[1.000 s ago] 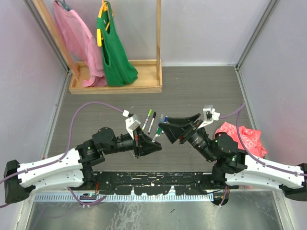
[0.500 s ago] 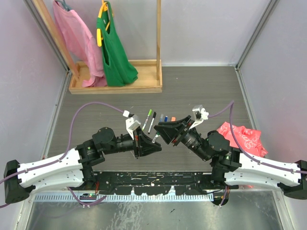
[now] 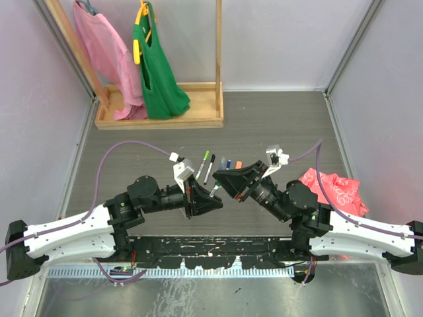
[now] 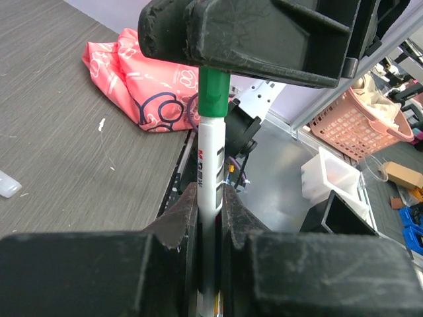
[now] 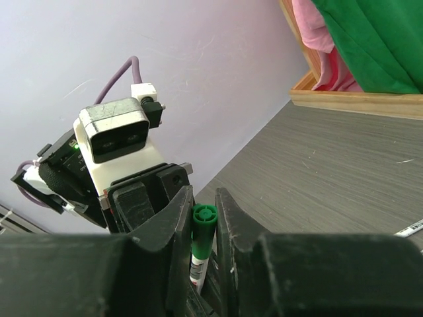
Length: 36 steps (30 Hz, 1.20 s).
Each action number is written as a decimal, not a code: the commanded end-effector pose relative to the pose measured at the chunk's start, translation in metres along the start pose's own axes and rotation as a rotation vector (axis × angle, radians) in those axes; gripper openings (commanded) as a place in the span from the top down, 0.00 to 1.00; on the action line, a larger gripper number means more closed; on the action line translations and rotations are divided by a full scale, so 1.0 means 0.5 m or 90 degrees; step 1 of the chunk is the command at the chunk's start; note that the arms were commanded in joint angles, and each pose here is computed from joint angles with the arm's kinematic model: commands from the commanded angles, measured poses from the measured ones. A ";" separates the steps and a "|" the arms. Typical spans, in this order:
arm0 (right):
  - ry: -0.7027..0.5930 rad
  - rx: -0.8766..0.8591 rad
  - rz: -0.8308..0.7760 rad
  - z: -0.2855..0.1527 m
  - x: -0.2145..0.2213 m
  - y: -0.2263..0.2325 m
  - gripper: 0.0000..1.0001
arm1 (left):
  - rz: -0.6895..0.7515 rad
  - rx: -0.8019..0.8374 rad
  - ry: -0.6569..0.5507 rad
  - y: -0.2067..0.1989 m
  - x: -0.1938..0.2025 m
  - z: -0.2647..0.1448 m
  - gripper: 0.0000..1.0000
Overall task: Insert the pens into the pen caps
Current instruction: Press the pen cap onto the pen.
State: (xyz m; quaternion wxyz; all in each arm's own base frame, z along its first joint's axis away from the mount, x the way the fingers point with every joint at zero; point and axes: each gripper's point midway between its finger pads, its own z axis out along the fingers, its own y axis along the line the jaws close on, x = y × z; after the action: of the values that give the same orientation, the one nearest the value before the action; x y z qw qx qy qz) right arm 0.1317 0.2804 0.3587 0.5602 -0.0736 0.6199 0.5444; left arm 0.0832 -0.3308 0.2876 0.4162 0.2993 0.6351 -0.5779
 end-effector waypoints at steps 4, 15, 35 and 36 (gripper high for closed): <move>0.050 -0.025 -0.001 0.008 0.050 0.008 1.00 | 0.022 -0.003 -0.128 -0.039 -0.140 -0.006 1.00; 0.170 -0.013 0.011 -0.007 0.196 -0.021 1.00 | 0.067 -0.033 -0.203 -0.059 -0.249 -0.010 1.00; 0.259 0.019 -0.005 -0.070 0.360 -0.026 1.00 | 0.097 -0.041 -0.265 -0.082 -0.324 -0.036 1.00; 0.259 0.019 -0.007 -0.069 0.360 -0.026 1.00 | 0.096 -0.043 -0.267 -0.081 -0.323 -0.037 1.00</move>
State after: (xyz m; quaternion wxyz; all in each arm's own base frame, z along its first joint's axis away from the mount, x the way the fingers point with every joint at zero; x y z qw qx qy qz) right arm 0.1304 0.3031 0.3276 0.5558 0.0433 0.6190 0.5532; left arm 0.0892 -0.3168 0.2738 0.3947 0.3235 0.7088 -0.4869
